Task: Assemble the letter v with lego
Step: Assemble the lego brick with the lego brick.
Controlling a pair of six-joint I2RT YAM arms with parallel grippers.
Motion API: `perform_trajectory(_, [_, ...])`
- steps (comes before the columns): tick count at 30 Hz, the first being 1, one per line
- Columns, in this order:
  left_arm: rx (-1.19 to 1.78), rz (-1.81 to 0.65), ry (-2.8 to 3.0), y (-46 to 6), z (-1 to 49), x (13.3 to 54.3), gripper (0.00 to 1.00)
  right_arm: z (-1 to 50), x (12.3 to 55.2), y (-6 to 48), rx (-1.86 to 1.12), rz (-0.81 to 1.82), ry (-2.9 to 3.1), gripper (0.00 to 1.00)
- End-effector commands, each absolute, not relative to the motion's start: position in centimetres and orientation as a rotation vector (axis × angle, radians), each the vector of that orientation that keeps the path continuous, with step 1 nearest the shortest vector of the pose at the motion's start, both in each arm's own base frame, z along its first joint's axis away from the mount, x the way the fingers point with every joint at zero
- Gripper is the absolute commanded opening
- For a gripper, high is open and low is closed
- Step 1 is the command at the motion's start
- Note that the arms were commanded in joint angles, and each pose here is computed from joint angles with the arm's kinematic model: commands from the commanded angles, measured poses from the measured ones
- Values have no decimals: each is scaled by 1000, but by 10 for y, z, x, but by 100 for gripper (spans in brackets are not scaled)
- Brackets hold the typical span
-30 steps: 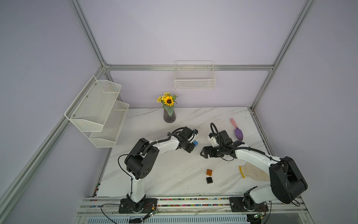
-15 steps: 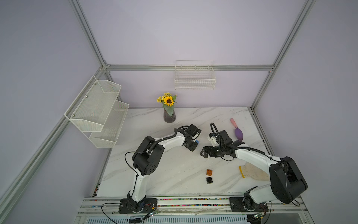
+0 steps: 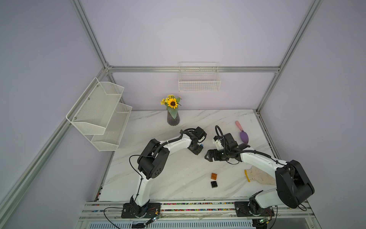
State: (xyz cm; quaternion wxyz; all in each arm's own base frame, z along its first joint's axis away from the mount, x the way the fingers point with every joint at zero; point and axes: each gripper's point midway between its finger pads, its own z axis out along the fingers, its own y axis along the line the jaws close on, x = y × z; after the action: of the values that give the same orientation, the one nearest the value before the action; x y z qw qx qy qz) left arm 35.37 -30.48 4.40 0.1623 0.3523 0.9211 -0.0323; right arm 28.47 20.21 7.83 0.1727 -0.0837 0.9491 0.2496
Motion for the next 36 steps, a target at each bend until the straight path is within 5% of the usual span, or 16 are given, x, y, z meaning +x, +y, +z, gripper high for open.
perform_trajectory(1, [1077,11,2745,-284,34,332,16,85,284,205,-255,721,2681,97])
perform_trajectory(7, [1059,33,2725,-288,47,341,24,87,283,208,-258,740,2678,97])
perform_trajectory(11, [1029,58,2719,-285,47,345,49,86,283,207,-258,737,2679,97])
perform_trajectory(14, [1008,78,2711,-283,45,347,56,85,283,207,-260,736,2681,97])
perform_trajectory(31, [798,169,2626,-266,57,368,69,81,282,205,-267,720,2684,97])
perform_trajectory(36, [694,213,2609,-253,66,383,84,67,282,198,-284,647,2728,97])
